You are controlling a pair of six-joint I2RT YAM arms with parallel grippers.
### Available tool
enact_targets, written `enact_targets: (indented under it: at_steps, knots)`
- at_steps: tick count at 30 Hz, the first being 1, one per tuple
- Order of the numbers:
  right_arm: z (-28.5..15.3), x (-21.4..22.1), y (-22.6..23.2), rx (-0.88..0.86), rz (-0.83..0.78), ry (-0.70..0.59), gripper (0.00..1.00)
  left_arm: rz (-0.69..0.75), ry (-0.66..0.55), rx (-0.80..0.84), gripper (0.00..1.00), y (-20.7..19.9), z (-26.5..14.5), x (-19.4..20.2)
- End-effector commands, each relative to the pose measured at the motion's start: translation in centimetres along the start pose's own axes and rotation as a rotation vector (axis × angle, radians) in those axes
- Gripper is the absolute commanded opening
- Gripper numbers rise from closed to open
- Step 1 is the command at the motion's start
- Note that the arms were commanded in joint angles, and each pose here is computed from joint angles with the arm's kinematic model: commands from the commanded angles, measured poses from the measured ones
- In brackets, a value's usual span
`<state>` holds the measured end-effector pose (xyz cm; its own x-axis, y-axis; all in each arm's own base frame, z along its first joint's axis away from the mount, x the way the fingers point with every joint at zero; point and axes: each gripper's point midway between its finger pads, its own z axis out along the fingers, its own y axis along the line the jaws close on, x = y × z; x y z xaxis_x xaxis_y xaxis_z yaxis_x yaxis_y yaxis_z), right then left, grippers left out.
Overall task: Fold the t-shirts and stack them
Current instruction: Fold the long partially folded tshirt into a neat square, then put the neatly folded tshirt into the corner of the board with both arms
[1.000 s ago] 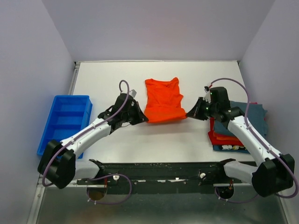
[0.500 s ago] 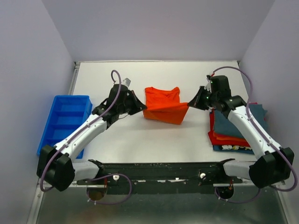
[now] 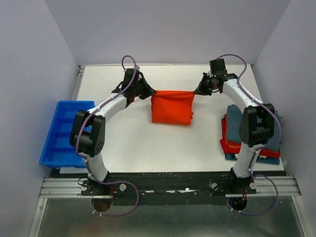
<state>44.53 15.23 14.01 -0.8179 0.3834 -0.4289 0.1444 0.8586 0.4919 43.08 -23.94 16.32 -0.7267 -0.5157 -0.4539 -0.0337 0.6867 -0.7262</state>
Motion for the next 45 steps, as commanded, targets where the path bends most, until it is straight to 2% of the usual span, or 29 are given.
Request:
enact_targets:
  at_steps: [1,2,3,4,5,6,8,12,16,19,22,24,27,29,33,36,39,42,45]
  knots:
    - [4.0,-3.1,-2.1,0.073,0.036,-0.014,0.02,-0.004,-0.014,0.019,0.01,0.4,4.8,-3.3]
    - [5.2,-3.5,-2.3,0.070,0.043,-0.009,0.08,-0.013,-0.007,0.013,0.10,1.1,6.0,-3.4]
    - [6.0,-4.1,-2.2,0.068,0.052,-0.007,0.26,-0.019,-0.013,0.010,0.28,1.4,6.9,-3.9]
    - [7.0,-4.3,-2.5,0.070,0.061,0.004,0.61,-0.029,-0.017,0.007,0.55,2.1,7.9,-4.3]
    - [7.7,-4.8,-2.4,0.069,0.058,0.001,0.82,-0.036,-0.012,-0.004,0.80,2.8,8.7,-4.4]
    - [7.8,-5.1,-2.4,0.076,0.057,0.005,0.91,-0.028,-0.010,0.001,0.99,2.9,9.1,-4.7]
    - [7.7,-5.3,-2.0,0.055,0.034,0.001,0.91,0.005,-0.018,0.029,0.99,2.6,9.9,-5.5]
    - [6.8,-4.4,-2.1,0.014,0.004,-0.044,0.76,0.063,-0.033,0.040,0.96,2.8,9.4,-5.7]
    - [7.9,-2.0,-2.4,0.010,-0.011,0.010,0.61,0.086,0.004,0.009,0.81,4.4,9.4,-4.3]
    - [9.2,-0.7,-2.4,0.007,-0.020,0.045,0.61,0.084,0.033,0.008,0.73,5.3,9.8,-3.2]
    - [10.0,0.0,-2.4,0.006,-0.023,0.060,0.66,0.080,0.051,0.006,0.71,6.0,10.2,-2.5]
    - [10.6,-0.1,-2.4,0.006,-0.021,0.066,0.66,0.071,0.062,-0.004,0.70,6.6,10.4,-2.1]
    - [11.5,-0.5,-2.9,0.050,-0.010,0.074,0.61,0.057,0.079,-0.017,0.66,7.3,10.9,-1.6]
    - [12.4,-0.3,-3.3,0.078,0.003,0.092,0.54,0.052,0.088,-0.021,0.66,7.7,11.2,-1.4]
    - [13.9,0.2,-3.8,0.124,0.013,0.114,0.53,0.050,0.101,-0.036,0.66,8.4,11.7,-1.0]
    - [14.3,0.3,-4.0,0.157,0.009,0.117,0.48,0.045,0.110,-0.043,0.65,8.7,12.1,-0.9]
    - [14.4,0.4,-4.0,0.177,0.003,0.118,0.40,0.041,0.116,-0.044,0.65,8.9,12.6,-0.8]
    - [14.5,0.4,-3.7,0.179,-0.001,0.120,0.18,0.043,0.119,-0.040,0.63,8.9,12.9,-0.9]
    - [14.6,0.2,-3.6,0.173,-0.010,0.115,0.05,0.045,0.117,-0.047,0.63,9.0,13.0,-1.0]
